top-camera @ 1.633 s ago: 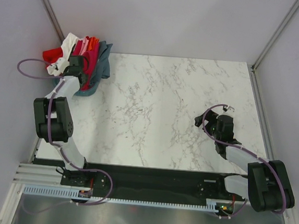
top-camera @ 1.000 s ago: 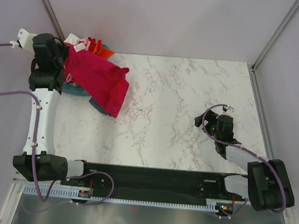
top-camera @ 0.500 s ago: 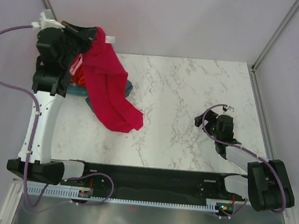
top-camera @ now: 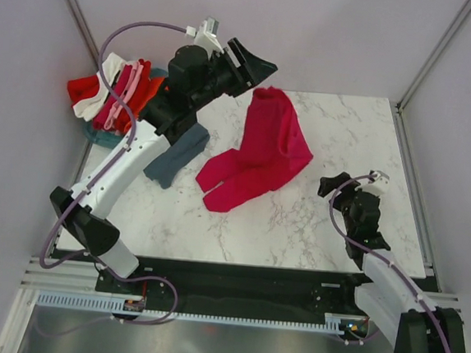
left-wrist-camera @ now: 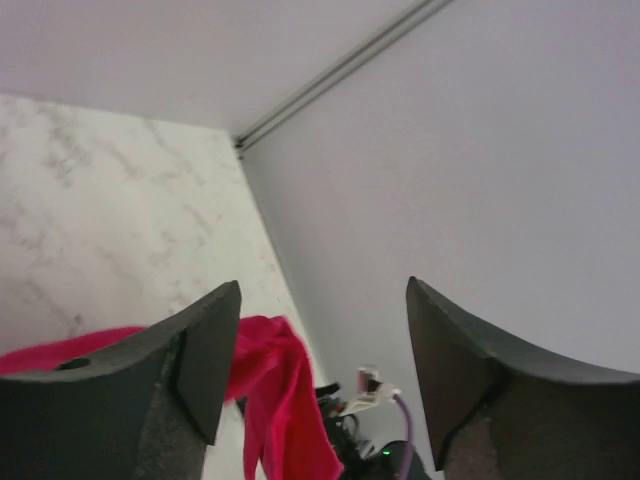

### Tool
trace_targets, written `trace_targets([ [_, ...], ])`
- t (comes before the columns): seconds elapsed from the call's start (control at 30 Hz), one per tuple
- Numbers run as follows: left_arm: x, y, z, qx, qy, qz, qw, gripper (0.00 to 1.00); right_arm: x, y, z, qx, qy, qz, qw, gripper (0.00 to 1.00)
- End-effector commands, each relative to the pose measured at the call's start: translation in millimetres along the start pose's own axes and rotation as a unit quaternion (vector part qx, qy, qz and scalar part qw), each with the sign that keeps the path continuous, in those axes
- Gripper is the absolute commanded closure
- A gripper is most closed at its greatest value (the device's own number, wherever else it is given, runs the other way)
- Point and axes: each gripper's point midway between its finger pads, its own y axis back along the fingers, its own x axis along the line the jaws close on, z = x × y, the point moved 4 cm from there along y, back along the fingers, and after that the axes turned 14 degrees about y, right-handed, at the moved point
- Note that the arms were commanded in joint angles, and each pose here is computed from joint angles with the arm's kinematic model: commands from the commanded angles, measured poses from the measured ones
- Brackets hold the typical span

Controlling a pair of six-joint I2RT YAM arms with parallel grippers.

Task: Fold and stack the t-shirts
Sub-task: Move the tshirt to the center of the board, then flatten the tshirt out

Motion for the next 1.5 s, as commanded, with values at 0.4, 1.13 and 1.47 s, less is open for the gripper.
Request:
trace_targets([
  [0.4, 301.1, 138.8, 13.1, -0.097, -0.14, 0.498, 0.85, 0.0, -5.6, 3.9, -3.5, -0.018, -0.01, -0.008, 1.0, 0.01],
  [1.13, 447.1, 148.0, 32.6, -0.025, -0.105, 0.648, 0.754, 0.56, 1.8, 3.5, -8.6, -0.014, -0.005, 0.024, 1.0, 0.01],
  [1.47, 331.4, 103.1, 0.2, 0.037, -0.063, 0.384, 0.92, 0.98, 2.0, -0.8, -12.9, -0.003, -0.007, 0.023, 1.0, 0.01],
])
